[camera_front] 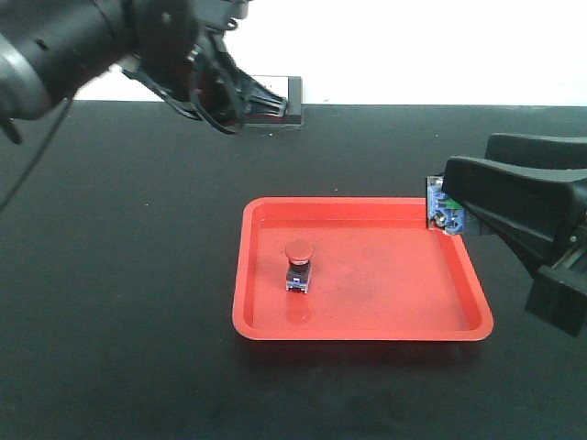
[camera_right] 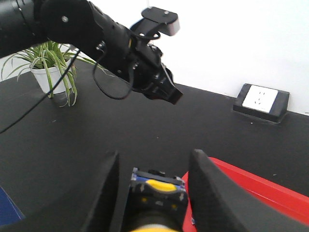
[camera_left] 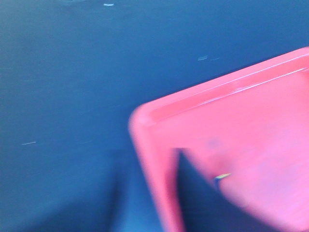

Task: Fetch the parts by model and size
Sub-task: 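Raise the left gripper and withdraw it away from the tray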

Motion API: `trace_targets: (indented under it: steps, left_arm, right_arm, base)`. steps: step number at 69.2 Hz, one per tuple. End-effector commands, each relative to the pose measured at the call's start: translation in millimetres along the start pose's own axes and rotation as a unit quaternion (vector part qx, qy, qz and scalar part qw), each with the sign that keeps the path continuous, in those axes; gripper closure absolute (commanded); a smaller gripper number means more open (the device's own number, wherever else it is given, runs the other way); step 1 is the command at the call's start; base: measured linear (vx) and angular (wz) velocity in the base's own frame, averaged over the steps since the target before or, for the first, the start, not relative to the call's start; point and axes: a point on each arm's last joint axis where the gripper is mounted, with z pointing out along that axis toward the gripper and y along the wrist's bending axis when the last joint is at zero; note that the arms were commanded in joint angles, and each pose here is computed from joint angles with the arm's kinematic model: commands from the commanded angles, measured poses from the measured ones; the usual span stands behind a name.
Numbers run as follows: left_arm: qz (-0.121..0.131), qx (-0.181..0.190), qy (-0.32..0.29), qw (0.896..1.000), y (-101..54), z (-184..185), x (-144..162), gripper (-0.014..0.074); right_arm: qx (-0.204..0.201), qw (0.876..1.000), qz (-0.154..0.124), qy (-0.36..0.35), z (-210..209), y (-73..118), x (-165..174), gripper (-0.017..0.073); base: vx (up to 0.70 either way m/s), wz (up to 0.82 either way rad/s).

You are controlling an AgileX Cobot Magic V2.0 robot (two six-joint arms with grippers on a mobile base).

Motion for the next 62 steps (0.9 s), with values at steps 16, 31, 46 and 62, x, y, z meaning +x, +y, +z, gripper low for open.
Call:
trace_targets:
  steps: [16, 31, 46, 62]
  left_arm:
    - [0.018, -0.027, -0.104, 0.994, 43.0, -68.4, -13.8, 0.06]
    - [0.024, -0.037, -0.133, 0.99, 62.8, -71.5, 23.4, 0.06]
    - [0.028, -0.034, -0.212, 0.976, 71.1, -89.1, 83.3, 0.06]
    - [0.027, -0.032, -0.24, 0.97, 71.3, -123.0, 152.6, 0.06]
  right_arm:
    - [0.003, 0.998, -0.007, -0.065, -6.3, 0.6, -19.3, 0.0564]
    - [0.002, 0.998, -0.004, -0.066, -6.3, 0.7, -19.6, 0.0564]
    - [0.002, 0.998, -0.004, -0.066, -6.3, 0.7, -19.6, 0.0564]
    - [0.002, 0.998, -0.004, -0.066, -6.3, 0.7, -19.5, 0.0564]
  base:
    - [0.0, 0.0]
    - [0.0, 0.0]
    - [0.0, 0.0]
    - [0.0, 0.0]
